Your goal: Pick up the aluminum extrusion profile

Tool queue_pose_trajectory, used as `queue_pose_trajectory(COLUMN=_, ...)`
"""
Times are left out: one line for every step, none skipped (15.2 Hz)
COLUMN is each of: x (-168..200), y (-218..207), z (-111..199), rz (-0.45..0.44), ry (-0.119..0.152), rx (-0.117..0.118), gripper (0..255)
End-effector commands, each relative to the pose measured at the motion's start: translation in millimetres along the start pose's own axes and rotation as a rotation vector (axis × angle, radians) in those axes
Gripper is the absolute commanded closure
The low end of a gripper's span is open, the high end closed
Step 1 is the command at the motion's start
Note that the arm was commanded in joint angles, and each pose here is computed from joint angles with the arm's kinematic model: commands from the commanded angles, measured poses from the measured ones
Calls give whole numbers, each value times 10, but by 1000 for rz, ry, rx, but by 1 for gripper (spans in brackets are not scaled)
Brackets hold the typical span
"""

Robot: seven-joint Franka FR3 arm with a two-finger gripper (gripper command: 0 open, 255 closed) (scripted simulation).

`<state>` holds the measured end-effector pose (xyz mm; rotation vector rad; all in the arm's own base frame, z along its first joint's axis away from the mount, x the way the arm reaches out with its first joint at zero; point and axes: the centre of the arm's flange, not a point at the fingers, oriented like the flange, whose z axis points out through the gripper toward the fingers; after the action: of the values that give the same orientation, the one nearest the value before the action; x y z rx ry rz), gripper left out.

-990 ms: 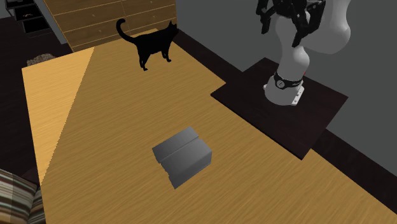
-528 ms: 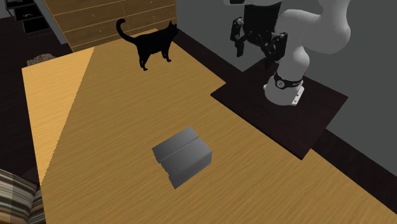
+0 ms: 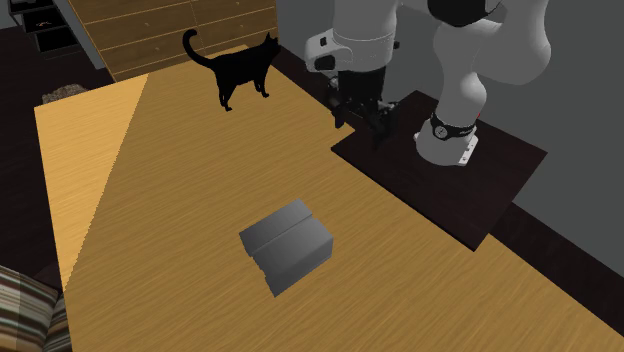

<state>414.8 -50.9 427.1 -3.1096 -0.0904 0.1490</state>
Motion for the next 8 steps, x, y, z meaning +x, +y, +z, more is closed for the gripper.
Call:
queue_pose_trajectory(x=190, y=104, z=187, rz=-21, ry=3, rx=-2, gripper=0)
queue_pose_trajectory(x=273, y=149, z=278, rz=-31, ry=4, rx=-3, gripper=0)
queue_pose_trajectory(x=357, y=193, z=368, rz=-41, ry=5, rx=-4, gripper=0)
queue_pose_trajectory(x=441, y=236, z=459, rz=-51, ry=6, rx=-4, gripper=0)
queue_pose_trajectory(x=525, y=279, z=549, rz=-61, ry=7, rx=-5, gripper=0)
queue_pose_trajectory(x=610, y=320, z=639, rz=-71, ry=8, rx=-6, gripper=0)
queue_pose_trajectory(x=696, y=361, z=730, rz=-81, ry=8, rx=-6, gripper=0)
queue_pose_trajectory(x=782, y=401, z=820, rz=-91, ry=9, rx=-7, gripper=0)
